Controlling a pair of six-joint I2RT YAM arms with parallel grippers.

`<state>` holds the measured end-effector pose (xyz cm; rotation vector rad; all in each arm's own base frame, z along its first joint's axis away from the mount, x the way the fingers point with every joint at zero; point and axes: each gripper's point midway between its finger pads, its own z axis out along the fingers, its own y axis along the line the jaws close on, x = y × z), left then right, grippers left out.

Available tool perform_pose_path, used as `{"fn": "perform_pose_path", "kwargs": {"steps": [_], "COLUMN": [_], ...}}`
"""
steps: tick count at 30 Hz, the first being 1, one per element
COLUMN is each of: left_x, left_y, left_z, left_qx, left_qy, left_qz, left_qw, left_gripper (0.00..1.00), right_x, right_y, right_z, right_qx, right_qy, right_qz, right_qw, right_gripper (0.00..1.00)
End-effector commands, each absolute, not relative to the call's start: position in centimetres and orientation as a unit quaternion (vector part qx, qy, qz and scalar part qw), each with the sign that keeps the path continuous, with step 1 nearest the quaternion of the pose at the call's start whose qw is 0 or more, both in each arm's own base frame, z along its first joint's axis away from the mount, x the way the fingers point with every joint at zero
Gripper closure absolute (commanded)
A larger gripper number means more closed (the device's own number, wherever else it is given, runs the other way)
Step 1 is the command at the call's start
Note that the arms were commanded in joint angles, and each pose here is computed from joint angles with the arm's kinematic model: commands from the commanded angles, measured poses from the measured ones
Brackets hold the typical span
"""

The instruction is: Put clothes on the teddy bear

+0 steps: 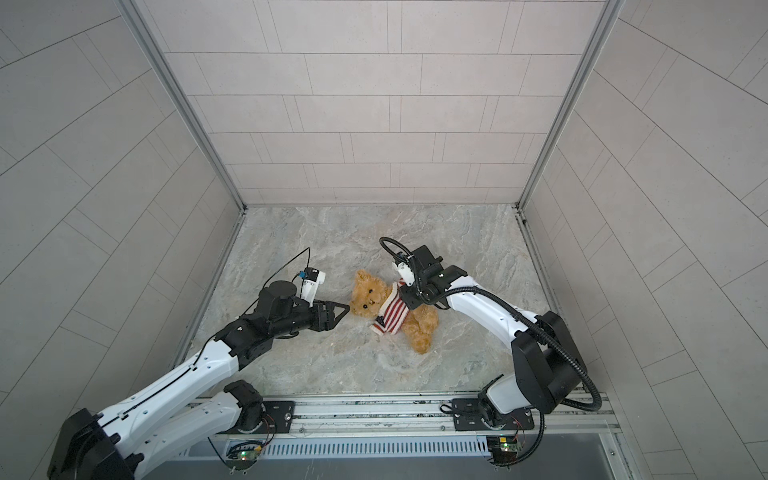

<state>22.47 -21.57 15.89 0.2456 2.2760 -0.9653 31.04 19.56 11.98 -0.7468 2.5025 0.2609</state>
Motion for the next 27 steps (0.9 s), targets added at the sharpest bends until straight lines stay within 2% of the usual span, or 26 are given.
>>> {"fn": "perform_pose_path", "kwargs": {"steps": [1, 7, 13, 19, 27], "left_x": [22.4, 20.9, 19.9, 19.3, 19.6], "left_y": [-21.6, -22.5, -23.4, -24.4, -24.5], "left_z": [15.0, 13.9, 12.1, 10.7, 9.4], "left_qx": [0.095, 0.117, 0.115, 0.114, 0.102], "left_qy": [0.871, 0.875, 0.878, 0.879, 0.882], "left_qz": [-0.357, -0.349, -0.361, -0.368, -0.366], "left_qw": [0.325, 0.315, 0.294, 0.281, 0.278], "left_gripper": [0.37, 0.46, 0.6, 0.64, 0.66], "right_x": [30.8, 29.9, 27.2, 25.3, 27.9], "right_y": [17.3, 15.5, 18.7, 23.2, 23.0], "right_z": [12.7, 15.5, 19.9, 18.6, 13.4], "right_qx": [-0.271, -0.238, -0.255, -0.298, -0.279], "right_qy": [0.928, 0.92, 0.879, 0.87, 0.893], "right_qz": [0.04, 0.025, 0.067, 0.102, 0.067], "right_qw": [0.252, 0.312, 0.397, 0.38, 0.346], "right_gripper": [0.44, 0.38, 0.35, 0.36, 0.48]}}
